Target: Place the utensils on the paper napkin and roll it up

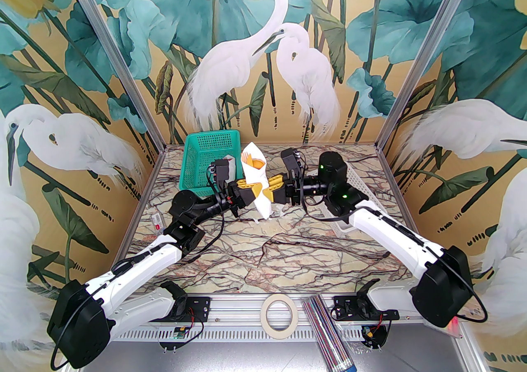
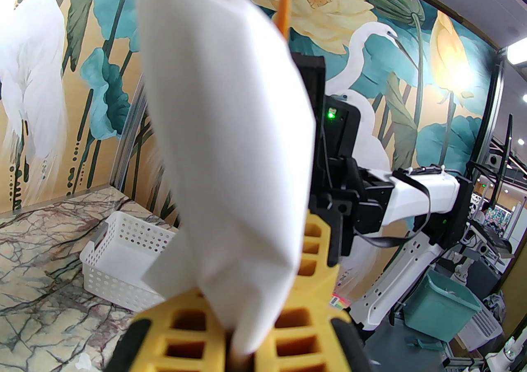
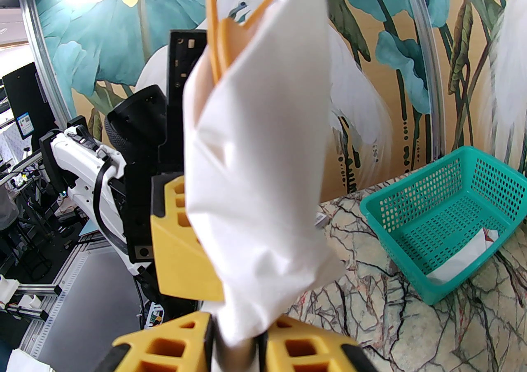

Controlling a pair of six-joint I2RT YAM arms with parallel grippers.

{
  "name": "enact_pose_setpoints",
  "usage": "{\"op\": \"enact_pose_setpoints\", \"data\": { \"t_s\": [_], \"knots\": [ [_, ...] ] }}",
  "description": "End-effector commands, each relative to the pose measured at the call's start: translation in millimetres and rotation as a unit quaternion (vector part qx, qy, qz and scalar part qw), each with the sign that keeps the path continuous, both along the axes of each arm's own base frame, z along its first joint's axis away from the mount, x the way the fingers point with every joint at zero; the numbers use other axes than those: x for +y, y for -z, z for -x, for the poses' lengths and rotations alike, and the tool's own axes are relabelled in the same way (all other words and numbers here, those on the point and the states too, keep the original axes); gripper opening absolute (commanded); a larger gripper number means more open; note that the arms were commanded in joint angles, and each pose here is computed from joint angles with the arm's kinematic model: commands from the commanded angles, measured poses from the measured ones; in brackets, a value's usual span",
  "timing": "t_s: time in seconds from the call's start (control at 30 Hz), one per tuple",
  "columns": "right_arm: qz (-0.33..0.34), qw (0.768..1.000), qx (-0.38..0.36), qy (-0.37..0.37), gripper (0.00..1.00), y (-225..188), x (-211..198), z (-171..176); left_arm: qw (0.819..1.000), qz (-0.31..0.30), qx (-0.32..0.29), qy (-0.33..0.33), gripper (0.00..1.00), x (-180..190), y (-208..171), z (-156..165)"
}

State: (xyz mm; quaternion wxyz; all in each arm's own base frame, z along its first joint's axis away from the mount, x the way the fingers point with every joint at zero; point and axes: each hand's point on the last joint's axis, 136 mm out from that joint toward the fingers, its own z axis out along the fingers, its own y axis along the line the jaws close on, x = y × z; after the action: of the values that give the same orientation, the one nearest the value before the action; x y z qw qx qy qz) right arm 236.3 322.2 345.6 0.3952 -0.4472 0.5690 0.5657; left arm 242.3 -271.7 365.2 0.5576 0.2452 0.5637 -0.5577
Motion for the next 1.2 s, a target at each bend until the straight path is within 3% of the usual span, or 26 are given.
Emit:
{"op": "enact_pose_setpoints", "data": {
  "t_s": [0.0, 0.33, 0.47, 0.53, 0.73, 1.0, 1.17],
  "knots": [
    [-0.023, 0.999, -0.025, -0.027, 0.24, -21.1, 3.4, 9.1, 0.999, 0.011, -0.012, 0.029, 0.0, -5.1, -10.1, 8.7],
    [-0.038, 0.997, -0.042, -0.053, 0.12, -33.0, 0.2, 24.7, 0.997, 0.013, -0.007, 0.07, 0.0, -12.8, -10.8, 14.6],
    [-0.045, 0.996, -0.056, -0.057, 0.0, -41.1, -3.9, 31.8, 0.997, 0.008, 0.002, 0.083, 0.0, -16.6, -6.9, 14.7],
    [-0.044, 0.996, -0.061, -0.056, 0.0, -43.2, -5.6, 34.6, 0.996, 0.007, 0.004, 0.084, 0.01, -17.5, -5.3, 13.8],
    [-0.017, 0.997, -0.07, -0.017, 0.0, -33.8, -10.2, 27.4, 0.998, -0.002, 0.007, 0.061, 0.24, -12.5, -1.6, 11.0],
    [-0.001, 0.997, -0.076, 0.035, 0.0, -28.5, -19.2, 10.8, 1.0, 0.0, 0.019, 0.018, 0.44, 15.7, -3.5, 10.5],
    [0.005, 0.995, -0.089, 0.048, 0.0, -28.5, -21.0, 8.0, 0.999, 0.011, 0.025, 0.02, 0.61, 24.6, -8.0, 15.2]
  ]
}}
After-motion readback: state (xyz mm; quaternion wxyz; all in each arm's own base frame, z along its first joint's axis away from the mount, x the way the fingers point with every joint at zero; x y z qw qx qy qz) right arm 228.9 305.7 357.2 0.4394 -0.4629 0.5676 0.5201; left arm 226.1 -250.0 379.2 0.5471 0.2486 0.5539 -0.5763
